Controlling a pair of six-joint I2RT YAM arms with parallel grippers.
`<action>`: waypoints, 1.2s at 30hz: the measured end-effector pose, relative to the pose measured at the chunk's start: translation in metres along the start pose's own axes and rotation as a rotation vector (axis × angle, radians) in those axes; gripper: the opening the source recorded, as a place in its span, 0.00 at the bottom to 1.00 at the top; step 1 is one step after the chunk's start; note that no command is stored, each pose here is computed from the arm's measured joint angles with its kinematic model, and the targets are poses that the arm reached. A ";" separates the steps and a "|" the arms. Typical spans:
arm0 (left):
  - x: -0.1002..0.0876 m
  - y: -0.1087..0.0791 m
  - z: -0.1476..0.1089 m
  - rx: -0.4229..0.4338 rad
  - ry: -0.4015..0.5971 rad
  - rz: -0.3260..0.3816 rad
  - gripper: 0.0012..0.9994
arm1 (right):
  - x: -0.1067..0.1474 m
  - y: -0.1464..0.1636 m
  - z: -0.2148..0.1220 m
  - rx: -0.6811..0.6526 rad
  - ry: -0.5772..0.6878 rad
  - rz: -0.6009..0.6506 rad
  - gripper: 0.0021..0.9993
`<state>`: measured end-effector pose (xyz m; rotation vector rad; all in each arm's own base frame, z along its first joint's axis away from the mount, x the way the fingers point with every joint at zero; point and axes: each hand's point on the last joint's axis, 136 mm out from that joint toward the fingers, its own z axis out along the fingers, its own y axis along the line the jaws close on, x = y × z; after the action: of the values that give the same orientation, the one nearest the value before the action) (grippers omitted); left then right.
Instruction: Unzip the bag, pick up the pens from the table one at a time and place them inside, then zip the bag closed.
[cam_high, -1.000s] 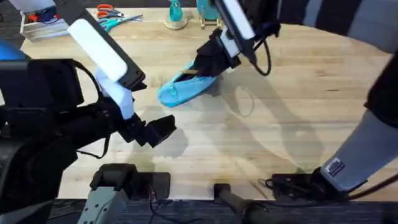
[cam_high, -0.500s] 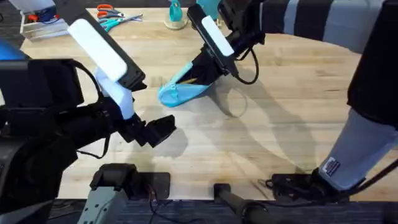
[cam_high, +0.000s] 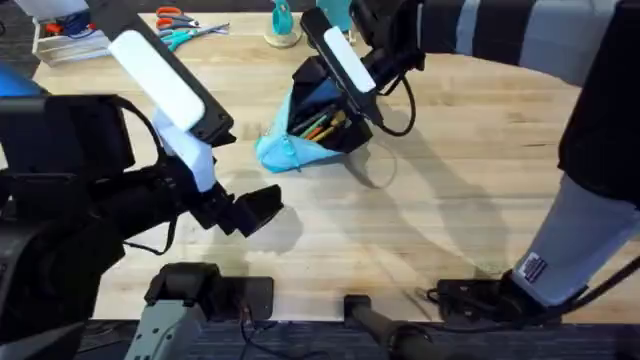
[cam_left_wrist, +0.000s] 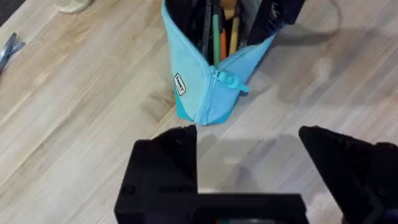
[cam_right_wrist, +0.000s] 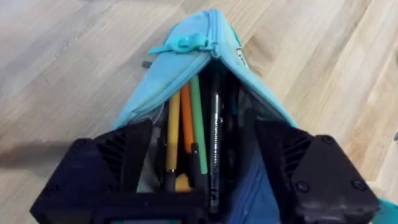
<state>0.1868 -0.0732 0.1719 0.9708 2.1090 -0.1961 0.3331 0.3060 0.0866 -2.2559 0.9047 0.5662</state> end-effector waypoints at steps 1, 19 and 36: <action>0.000 0.000 0.000 0.000 0.000 0.000 0.99 | 0.000 0.000 0.000 0.000 0.001 0.000 1.00; 0.000 0.000 0.000 0.000 0.000 0.000 0.99 | -0.014 -0.016 -0.018 0.044 -0.003 0.123 1.00; 0.000 0.000 0.000 0.000 0.000 0.000 0.99 | -0.046 -0.083 -0.110 0.262 0.117 0.634 1.00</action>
<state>0.1868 -0.0732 0.1719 0.9707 2.1091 -0.1962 0.3795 0.2976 0.2241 -1.7610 1.6676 0.5454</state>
